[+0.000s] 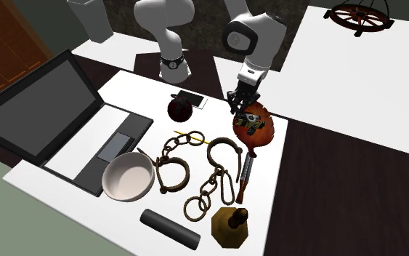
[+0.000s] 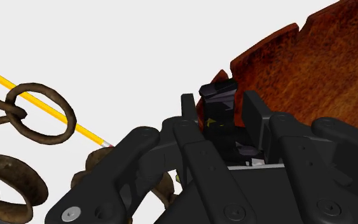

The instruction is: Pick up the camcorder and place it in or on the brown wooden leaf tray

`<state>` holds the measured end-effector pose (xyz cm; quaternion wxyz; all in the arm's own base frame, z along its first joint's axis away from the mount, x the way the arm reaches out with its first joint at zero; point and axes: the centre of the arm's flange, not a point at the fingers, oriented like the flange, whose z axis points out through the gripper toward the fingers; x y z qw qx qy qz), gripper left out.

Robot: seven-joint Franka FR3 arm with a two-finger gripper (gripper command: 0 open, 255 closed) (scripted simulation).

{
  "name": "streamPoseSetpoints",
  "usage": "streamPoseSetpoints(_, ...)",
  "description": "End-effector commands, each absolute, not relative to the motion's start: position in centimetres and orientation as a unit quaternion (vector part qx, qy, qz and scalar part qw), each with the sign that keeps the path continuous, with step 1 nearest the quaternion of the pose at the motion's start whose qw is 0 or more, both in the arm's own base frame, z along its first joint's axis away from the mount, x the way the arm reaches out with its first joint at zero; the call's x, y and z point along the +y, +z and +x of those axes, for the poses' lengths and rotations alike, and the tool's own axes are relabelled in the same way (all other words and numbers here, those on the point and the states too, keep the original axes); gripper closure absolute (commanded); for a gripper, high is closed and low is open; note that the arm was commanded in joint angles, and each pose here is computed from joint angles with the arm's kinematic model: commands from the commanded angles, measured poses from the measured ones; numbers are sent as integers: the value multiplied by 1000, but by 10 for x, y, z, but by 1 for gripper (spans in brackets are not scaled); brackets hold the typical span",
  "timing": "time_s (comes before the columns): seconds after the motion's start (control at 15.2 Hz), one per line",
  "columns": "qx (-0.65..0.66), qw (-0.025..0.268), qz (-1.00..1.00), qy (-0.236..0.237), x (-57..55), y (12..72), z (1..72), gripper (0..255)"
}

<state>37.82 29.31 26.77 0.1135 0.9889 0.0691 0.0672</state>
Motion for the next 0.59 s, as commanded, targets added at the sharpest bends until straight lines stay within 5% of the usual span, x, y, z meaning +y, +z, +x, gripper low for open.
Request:
streamPoseSetpoints(0.0, 69, 113, 989, 67, 293, 268, 378, 0)
streamPoseSetpoints(0.53, 69, 113, 989, 67, 302, 306, 372, 0)
